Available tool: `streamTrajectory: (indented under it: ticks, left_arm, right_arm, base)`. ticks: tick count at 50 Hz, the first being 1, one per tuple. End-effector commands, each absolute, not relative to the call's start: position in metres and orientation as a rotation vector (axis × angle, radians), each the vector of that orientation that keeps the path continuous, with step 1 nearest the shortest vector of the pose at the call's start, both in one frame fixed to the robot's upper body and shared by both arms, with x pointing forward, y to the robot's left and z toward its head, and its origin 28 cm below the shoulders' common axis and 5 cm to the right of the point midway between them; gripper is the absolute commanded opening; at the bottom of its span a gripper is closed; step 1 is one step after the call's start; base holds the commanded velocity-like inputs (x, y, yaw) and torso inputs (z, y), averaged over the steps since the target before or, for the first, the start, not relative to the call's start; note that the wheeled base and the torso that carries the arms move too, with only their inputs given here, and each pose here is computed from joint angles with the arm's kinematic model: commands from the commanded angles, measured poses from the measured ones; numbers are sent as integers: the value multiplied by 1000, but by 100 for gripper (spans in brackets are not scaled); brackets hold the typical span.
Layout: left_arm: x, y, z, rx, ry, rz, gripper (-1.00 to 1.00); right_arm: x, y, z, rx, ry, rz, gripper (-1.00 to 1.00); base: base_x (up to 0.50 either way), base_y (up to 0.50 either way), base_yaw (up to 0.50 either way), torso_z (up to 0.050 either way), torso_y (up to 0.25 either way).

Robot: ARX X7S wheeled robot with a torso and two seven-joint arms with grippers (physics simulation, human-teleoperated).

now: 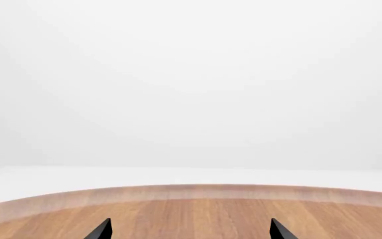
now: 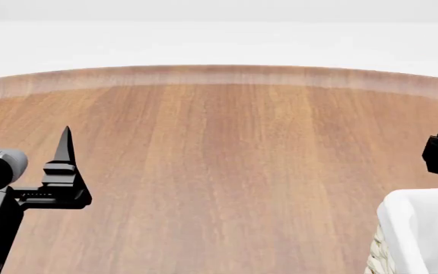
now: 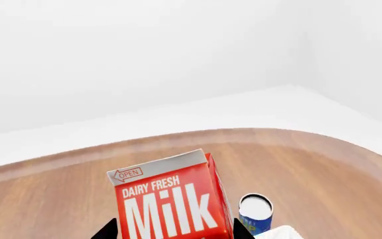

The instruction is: Pick the milk and place it in the basket.

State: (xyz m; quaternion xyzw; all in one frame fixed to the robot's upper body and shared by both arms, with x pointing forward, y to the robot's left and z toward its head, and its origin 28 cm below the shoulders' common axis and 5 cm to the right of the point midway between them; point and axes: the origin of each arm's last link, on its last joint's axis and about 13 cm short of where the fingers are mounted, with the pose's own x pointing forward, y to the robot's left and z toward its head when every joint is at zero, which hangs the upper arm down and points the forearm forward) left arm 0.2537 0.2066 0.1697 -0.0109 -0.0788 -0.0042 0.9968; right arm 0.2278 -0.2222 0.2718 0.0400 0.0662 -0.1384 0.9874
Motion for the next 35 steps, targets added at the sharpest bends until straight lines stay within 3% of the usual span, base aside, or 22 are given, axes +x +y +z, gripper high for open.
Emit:
streamTrajectory:
  ticks: [1,35]
  left_arm:
    - [254,207,168,-21,-154,-7,100]
    - [256,209,163,-13,-144,6,100]
  right_arm:
    - [223,-240,286,127,7,-358,-100]
    - [222,-267,244,221,58,-505,-100]
  base:
    - [0,0,0,0,0]
    - [0,0,0,1,2]
